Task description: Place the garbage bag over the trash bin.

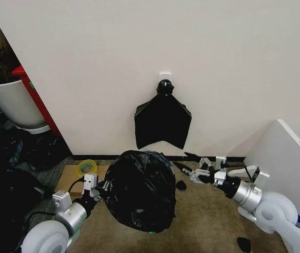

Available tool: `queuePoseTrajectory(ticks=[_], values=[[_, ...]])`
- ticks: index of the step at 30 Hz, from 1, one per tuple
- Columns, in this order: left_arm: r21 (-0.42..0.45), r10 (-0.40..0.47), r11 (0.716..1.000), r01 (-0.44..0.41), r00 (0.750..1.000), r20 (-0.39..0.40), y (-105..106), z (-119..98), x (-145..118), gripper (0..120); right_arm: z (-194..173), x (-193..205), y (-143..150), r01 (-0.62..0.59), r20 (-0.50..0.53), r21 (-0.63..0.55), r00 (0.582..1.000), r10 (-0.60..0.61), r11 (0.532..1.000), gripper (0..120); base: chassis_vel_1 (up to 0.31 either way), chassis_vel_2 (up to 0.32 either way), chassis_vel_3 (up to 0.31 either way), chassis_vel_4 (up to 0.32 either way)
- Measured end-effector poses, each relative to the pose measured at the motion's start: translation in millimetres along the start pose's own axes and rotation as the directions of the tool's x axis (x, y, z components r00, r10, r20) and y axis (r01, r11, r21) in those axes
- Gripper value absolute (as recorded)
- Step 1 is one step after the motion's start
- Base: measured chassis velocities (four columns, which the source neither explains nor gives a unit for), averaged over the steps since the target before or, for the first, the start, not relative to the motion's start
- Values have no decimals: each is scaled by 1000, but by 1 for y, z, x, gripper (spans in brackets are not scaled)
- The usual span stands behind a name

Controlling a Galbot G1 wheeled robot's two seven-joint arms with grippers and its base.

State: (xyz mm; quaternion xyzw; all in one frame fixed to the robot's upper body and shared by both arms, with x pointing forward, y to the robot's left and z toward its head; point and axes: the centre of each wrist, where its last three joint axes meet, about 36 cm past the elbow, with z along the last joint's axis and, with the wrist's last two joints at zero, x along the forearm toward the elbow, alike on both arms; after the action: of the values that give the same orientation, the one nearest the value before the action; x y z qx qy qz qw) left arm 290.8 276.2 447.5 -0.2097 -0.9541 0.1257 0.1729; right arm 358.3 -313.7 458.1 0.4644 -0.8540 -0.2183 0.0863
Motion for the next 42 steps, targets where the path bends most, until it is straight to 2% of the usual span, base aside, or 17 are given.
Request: queuePoseTrajectory(ticks=[2, 7, 9, 10, 13, 15, 17, 18, 20, 21, 24, 26, 29, 31, 39, 42], values=[[-5, 11, 1000, -11, 1000, 0, -5, 1, 0, 0, 2, 0, -1, -1, -11, -7, 1000, 1, 1000, 100, 0, 0, 0, 0], [-5, 25, 1000, -25, 1000, 6, -10, 2, 1, 0, 5, 0, -1, -5, -20, -14, 1000, 5, 1000, 88, 0, 0, 0, 0], [-9, 35, 999, -35, 999, 5, -12, 4, 1, 0, 6, 0, -2, -17, -23, -20, 1000, 16, 1000, 77, 0, 0, 0, 0], [-9, 35, 999, -35, 999, 5, -12, 4, 1, 0, 6, 0, -2, -17, -23, -20, 1000, 16, 1000, 77, 0, 0, 0, 0], [-17, 46, 999, -45, 999, 12, -16, 2, 0, 0, 6, 1, -3, -27, -17, -32, 999, 27, 999, 63, 0, 0, 0, 0], [-16, 48, 999, -48, 999, 15, -17, 1, 0, 0, 6, 1, -4, -29, -17, -32, 999, 29, 999, 59, 0, 0, 0, 0], [-15, 48, 999, -47, 999, 17, -18, 1, -1, 0, 6, 1, -4, -30, -18, -29, 999, 29, 999, 46, 0, 0, 0, 0], [-15, 48, 999, -47, 999, 17, -18, 1, -1, 0, 6, 1, -4, -30, -18, -29, 999, 29, 999, 46, 0, 0, 0, 0], [-15, 46, 999, -46, 999, 17, -19, 0, -1, 0, 6, 1, -5, -27, -21, -23, 999, 26, 999, 36, 0, 0, 0, 0], [-15, 46, 999, -46, 999, 17, -19, 0, -1, 0, 6, 1, -5, -27, -21, -23, 999, 26, 999, 36, 0, 0, 0, 0], [-14, 47, 999, -47, 999, 13, -20, 1, -1, 0, 5, 1, -5, -31, -19, -21, 999, 31, 999, 21, 0, 0, 0, 0], [-13, 47, 999, -47, 999, 11, -20, 1, -1, 0, 5, 1, -5, -32, -19, -20, 999, 32, 999, 18, 0, 0, 0, 0], [-14, 50, 999, -49, 999, 9, -21, 1, -2, 0, 5, 0, -5, -37, -19, -19, 999, 36, 999, 3, 0, 0, 0, 0], [-14, 50, 999, -50, 999, 9, -21, 1, -2, 0, 5, 1, -5, -38, -20, -16, 999, 37, 999, 0, 0, 0, 0, 0], [-15, 56, 998, -56, 998, 10, -22, -2, -2, 0, 5, 1, -9, -58, -26, 3, 998, 58, 998, 0, 0, 0, 0, 0], [-22, 69, 997, -69, 998, 8, -24, -3, -2, 0, 3, -1, -12, -133, -19, 15, 991, 133, 991, 0, 0, 0, 0, 0]])
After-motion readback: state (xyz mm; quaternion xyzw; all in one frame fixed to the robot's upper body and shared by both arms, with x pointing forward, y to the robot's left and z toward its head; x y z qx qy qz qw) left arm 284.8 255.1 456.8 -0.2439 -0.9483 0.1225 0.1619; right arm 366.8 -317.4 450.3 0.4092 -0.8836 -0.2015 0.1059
